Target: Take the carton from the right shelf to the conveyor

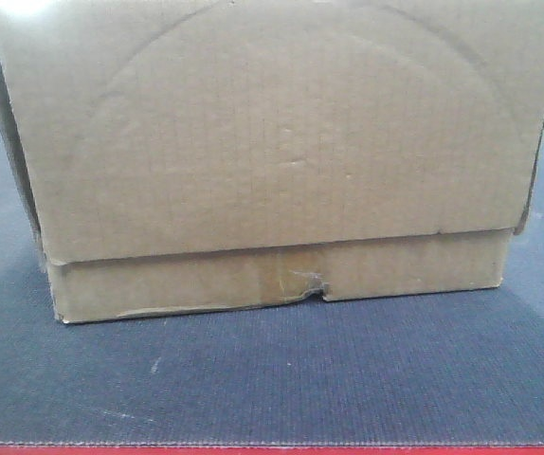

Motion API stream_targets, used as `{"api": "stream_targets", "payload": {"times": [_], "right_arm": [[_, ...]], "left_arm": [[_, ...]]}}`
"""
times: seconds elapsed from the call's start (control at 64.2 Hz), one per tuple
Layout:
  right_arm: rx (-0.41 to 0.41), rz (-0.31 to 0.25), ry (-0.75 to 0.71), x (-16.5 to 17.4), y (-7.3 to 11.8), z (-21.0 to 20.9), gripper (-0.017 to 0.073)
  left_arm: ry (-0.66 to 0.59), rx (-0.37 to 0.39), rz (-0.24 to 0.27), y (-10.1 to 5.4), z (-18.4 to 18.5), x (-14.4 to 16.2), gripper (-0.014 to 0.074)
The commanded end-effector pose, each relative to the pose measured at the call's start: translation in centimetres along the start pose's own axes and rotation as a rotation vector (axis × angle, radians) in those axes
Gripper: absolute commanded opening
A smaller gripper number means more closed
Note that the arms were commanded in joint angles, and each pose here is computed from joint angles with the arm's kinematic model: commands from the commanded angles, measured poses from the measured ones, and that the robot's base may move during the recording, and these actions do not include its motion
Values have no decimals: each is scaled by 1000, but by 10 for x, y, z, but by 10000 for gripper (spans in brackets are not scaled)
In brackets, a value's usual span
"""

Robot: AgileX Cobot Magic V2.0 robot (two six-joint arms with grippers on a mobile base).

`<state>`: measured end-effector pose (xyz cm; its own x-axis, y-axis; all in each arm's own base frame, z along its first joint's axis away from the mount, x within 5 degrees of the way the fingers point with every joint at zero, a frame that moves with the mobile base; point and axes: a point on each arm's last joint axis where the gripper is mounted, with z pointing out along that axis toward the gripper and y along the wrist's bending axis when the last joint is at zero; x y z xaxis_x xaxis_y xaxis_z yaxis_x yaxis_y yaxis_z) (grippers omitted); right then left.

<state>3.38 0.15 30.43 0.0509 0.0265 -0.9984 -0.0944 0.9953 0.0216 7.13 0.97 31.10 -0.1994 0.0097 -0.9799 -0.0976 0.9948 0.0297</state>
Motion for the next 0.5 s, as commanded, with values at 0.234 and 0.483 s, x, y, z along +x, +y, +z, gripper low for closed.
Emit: {"api": "stream_targets", "payload": {"times": [0.234, 0.483], "right_arm": [[6, -15, -27, -2, 0, -1, -76], [6, -15, -27, -2, 0, -1, -76]], "left_arm": [[-21, 4, -8, 0, -1, -1, -8], [-21, 5, -11, 0, -1, -1, -8]]}}
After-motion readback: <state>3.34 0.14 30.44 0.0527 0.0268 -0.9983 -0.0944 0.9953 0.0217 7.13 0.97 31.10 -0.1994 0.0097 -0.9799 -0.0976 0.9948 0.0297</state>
